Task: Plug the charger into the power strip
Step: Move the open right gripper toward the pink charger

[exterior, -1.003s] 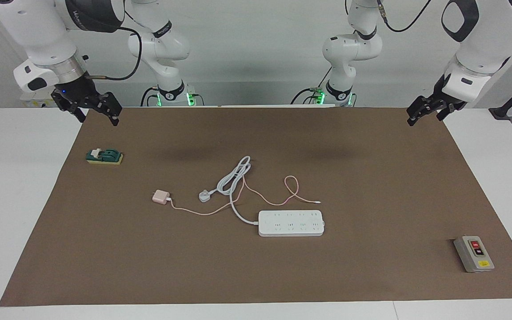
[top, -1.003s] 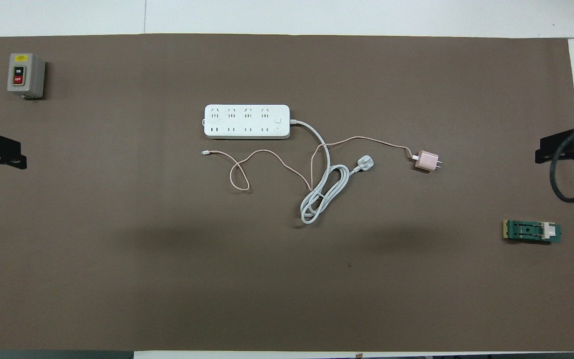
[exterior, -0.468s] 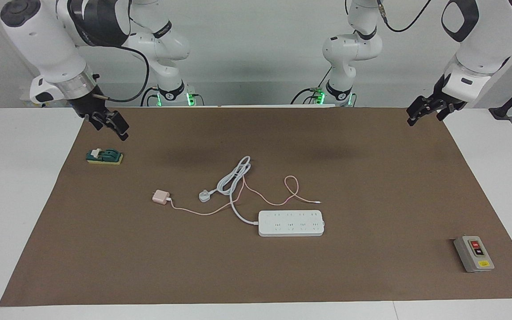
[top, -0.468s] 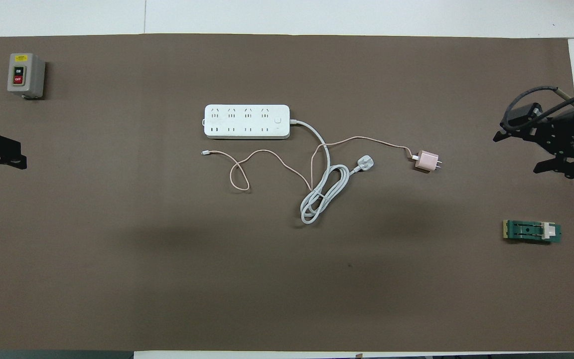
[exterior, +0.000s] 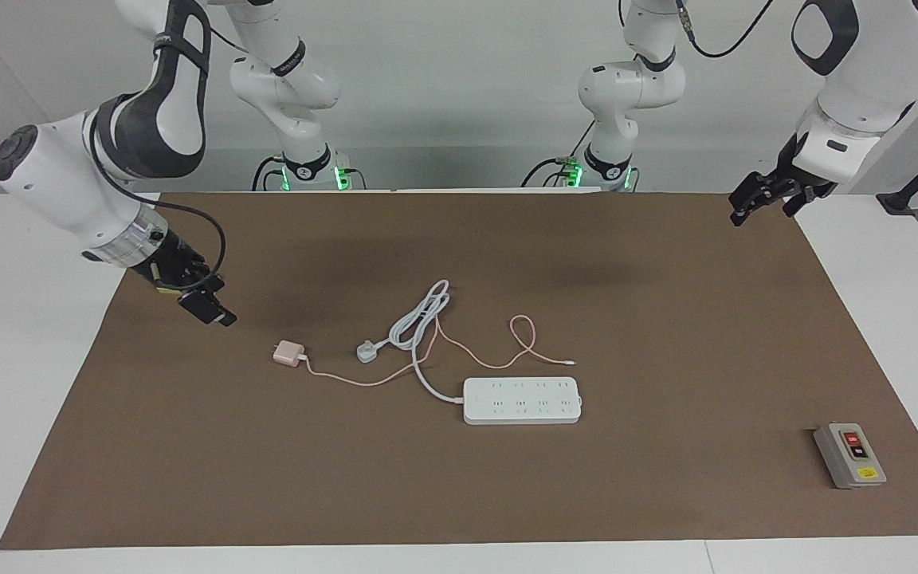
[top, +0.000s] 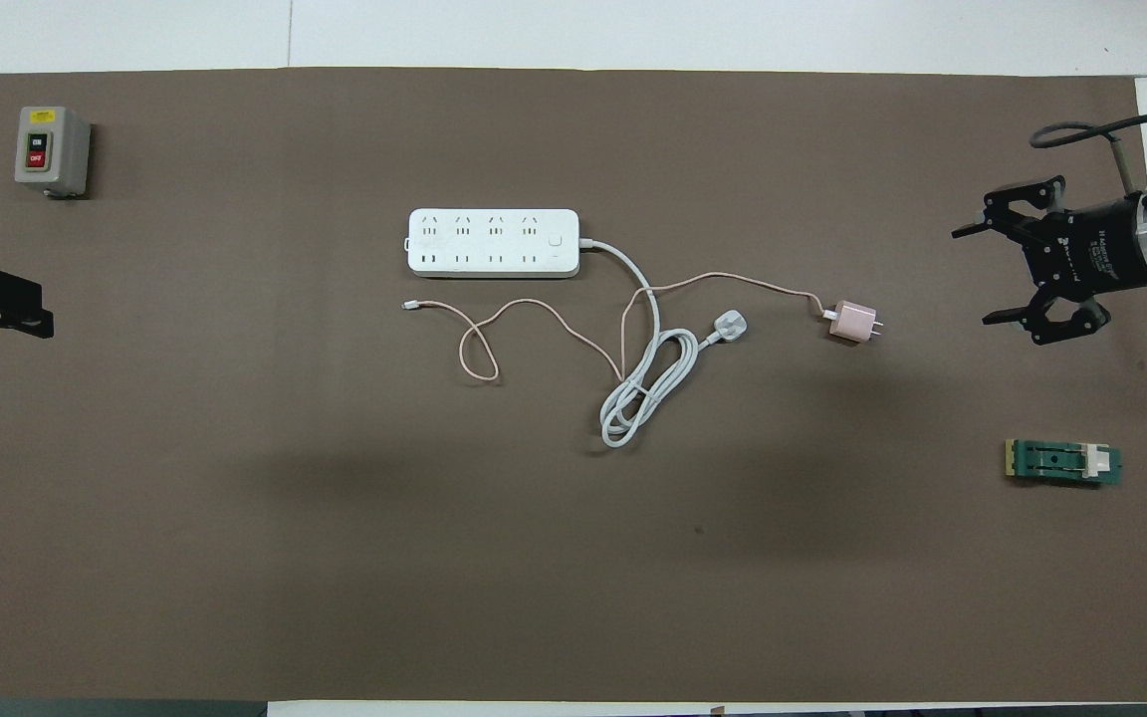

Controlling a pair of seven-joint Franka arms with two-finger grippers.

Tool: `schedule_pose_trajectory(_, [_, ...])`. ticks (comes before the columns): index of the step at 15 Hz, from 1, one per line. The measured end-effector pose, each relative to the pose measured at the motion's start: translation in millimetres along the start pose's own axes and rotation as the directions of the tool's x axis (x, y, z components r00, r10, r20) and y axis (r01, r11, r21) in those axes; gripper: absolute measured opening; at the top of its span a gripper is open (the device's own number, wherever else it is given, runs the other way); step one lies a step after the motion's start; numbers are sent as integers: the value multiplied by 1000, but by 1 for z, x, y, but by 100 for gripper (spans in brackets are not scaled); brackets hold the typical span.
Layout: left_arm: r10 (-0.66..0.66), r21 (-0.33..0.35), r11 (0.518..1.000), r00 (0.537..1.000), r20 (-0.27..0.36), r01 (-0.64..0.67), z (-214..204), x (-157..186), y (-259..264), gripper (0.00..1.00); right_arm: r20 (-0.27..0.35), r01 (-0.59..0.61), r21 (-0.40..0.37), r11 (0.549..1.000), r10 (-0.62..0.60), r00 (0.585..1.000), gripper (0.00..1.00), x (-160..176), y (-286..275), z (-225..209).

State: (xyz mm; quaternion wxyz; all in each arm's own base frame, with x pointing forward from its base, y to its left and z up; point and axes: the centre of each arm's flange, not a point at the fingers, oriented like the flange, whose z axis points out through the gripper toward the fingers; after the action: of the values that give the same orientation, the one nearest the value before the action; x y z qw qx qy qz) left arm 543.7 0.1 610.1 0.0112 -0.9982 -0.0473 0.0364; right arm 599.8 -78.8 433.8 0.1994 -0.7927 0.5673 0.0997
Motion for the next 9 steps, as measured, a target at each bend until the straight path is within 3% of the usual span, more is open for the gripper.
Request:
schedule_pose_trajectory(4, [0,0,1000,1000,0,0,0,0,0,100,89,-176,105,979,167,982,100,23,27,35])
schedule_pose_trajectory(9, [0,0,1000,1000,0,0,0,0,0,100,246,-344,174,923,298,922,100,58,66,64])
